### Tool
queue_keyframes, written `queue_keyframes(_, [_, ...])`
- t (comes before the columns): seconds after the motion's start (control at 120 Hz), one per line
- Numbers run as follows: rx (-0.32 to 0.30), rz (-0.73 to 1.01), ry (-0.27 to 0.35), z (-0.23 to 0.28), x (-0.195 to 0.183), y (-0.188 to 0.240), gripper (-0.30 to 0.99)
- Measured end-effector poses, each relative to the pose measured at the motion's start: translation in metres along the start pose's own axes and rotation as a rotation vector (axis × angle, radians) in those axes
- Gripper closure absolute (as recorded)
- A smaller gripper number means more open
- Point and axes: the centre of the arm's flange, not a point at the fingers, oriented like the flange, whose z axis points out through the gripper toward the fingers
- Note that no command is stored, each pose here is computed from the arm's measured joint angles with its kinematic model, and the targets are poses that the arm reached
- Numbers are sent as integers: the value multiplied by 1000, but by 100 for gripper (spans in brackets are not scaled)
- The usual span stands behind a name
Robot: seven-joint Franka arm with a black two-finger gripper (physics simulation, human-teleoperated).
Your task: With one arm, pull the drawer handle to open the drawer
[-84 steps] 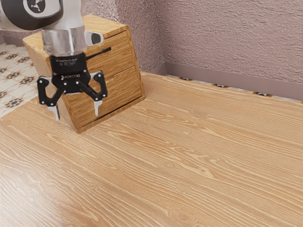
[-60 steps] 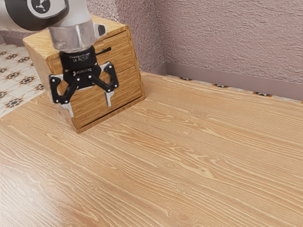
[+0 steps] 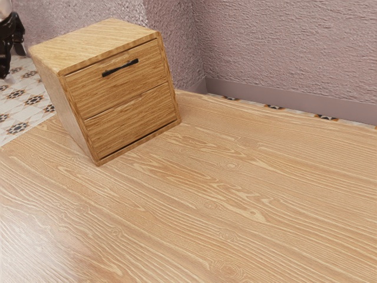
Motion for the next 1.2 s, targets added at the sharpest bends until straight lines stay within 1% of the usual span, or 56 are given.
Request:
queue_keyframes(0.05, [-21, -93, -1, 30, -4, 16, 4])
queue_keyframes(0.083, [-59, -117, 5, 35, -19, 26, 5])
queue_keyframes(0.117, [-105, -121, 32, 35, -41, 37, 5])
queue_keyframes(0.133, [-119, -122, 38, 38, -50, 42, 6])
queue_keyframes(0.175, [-128, -144, 58, 63, -61, 53, 6])
queue_keyframes(0.225, [-148, -192, 73, 84, -58, 62, 7])
queue_keyframes(0.25, [-163, -211, 62, 87, -59, 65, 8])
queue_keyframes(0.308, [-189, -222, -1, 86, -75, 67, 9])
queue_keyframes(0.375, [-225, -235, -52, 66, -88, 66, 9])
queue_keyframes(0.383, [-230, -239, -54, 64, -89, 66, 9])
queue_keyframes(0.425, [-267, -272, -16, 59, -90, 66, 10])
queue_keyframes(0.442, [-278, -288, -10, 59, -89, 66, 10])
queue_keyframes(0.483, [-293, -310, -33, 58, -100, 65, 10])
queue_keyframes(0.65, [-303, -361, -198, 65, -146, 67, 13])
queue_keyframes(0.75, [-294, -384, -262, 74, -178, 64, 14])
queue_keyframes(0.858, [-281, -438, -297, 82, -188, 64, 16])
queue_keyframes(0.983, [-259, -509, -303, 101, -180, 68, 16])
queue_keyframes(1.2, [-238, -571, -337, 111, -188, 68, 18])
